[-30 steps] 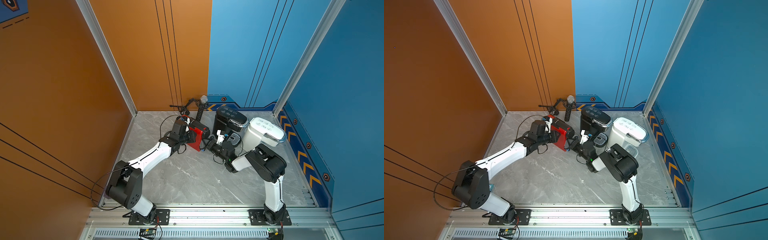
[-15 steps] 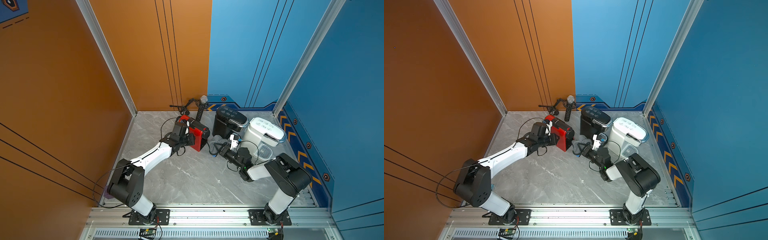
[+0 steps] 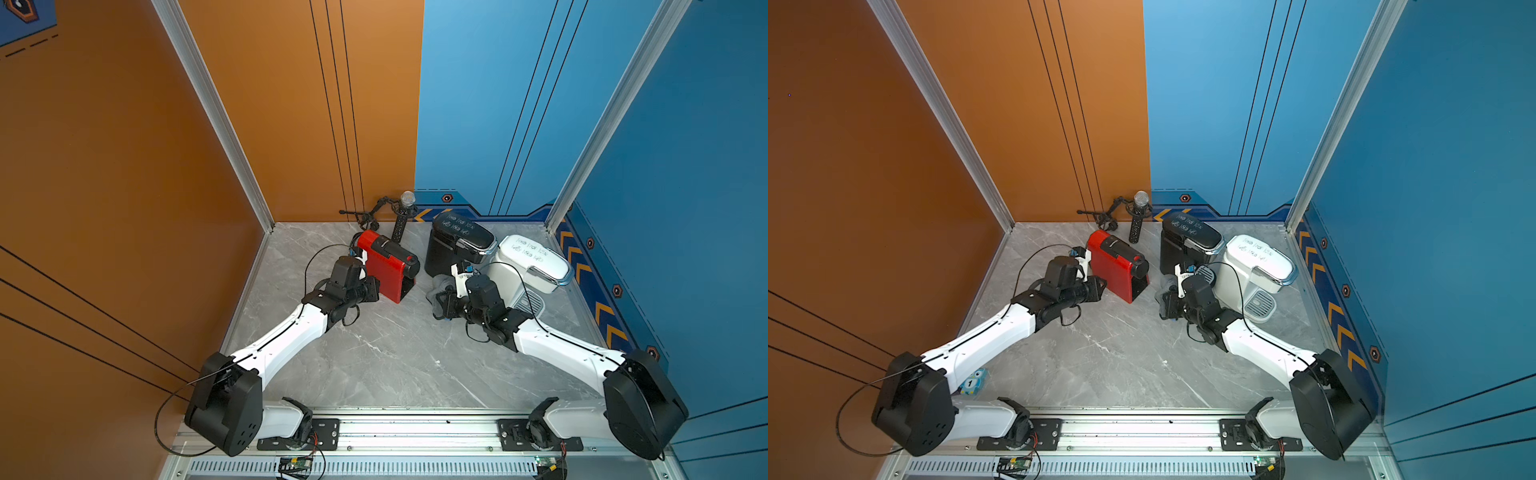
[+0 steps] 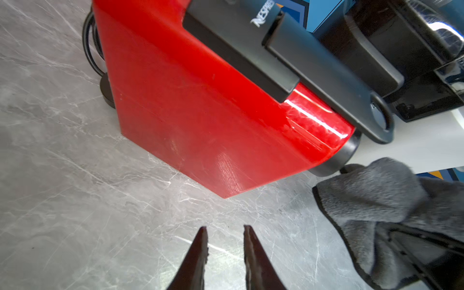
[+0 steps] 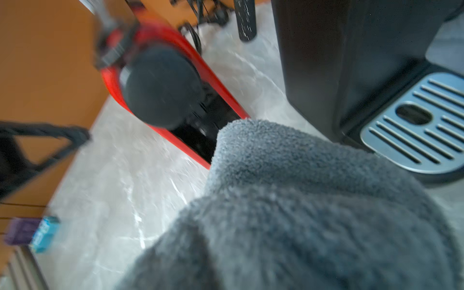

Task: Wipe the surface of a coffee machine
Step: Place the cleaning item at the center of the board.

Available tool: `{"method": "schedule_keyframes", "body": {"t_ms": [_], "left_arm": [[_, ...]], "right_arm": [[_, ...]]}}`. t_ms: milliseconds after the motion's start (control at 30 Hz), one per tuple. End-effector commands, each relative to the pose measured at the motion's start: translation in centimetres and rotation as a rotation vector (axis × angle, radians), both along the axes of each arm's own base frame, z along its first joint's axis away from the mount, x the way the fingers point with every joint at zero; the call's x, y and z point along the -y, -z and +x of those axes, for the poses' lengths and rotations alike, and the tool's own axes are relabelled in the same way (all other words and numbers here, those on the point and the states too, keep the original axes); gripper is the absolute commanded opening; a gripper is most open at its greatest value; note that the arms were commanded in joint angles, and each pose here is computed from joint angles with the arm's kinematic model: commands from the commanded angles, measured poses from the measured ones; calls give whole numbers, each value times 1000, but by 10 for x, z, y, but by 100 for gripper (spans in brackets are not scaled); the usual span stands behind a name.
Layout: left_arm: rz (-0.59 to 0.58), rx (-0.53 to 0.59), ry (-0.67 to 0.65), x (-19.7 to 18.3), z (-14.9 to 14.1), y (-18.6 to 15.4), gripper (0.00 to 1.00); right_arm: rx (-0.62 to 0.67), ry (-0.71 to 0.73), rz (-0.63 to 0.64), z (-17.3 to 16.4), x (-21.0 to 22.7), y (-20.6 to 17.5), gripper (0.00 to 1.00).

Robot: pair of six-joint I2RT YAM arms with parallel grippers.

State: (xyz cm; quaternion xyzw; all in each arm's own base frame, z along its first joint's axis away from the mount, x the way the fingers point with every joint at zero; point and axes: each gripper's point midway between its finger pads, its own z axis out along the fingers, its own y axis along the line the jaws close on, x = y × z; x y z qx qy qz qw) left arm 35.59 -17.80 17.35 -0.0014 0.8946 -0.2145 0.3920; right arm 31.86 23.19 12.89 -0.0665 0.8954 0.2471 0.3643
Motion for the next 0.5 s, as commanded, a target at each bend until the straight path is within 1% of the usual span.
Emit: {"method": "schedule_keyframes", "body": {"t_ms": [0,33,100,167,200,233,300,400,467], "left_arm": [[74,12,-32,-19,-8,7,28],[89,10,-33,-21,-10,8,28],[114,10,-44,-29,-14,10,28],[123,10,-57,-34,-17,13,28],[127,10,-64,-38,-18,14,28],[131,9,-70,-40,-19,15,29],[137,8,-84,-47,-20,17,29],[161,0,-109,-58,-19,24,31],[163,-10,-132,-67,-18,27,31]], "right_arm": [[-80,-51,-208,-16,10,24,29],[-77,-61,-234,-16,8,23,36],[-75,-87,-304,-17,4,19,51],[-68,-98,-367,-15,6,16,64],[-51,-116,-396,-18,2,12,75],[-40,-115,-415,-18,3,8,79],[-19,-90,-456,-16,12,-2,82],[13,-34,-519,-13,33,-17,83],[31,-23,-532,-14,42,-28,83]]}}
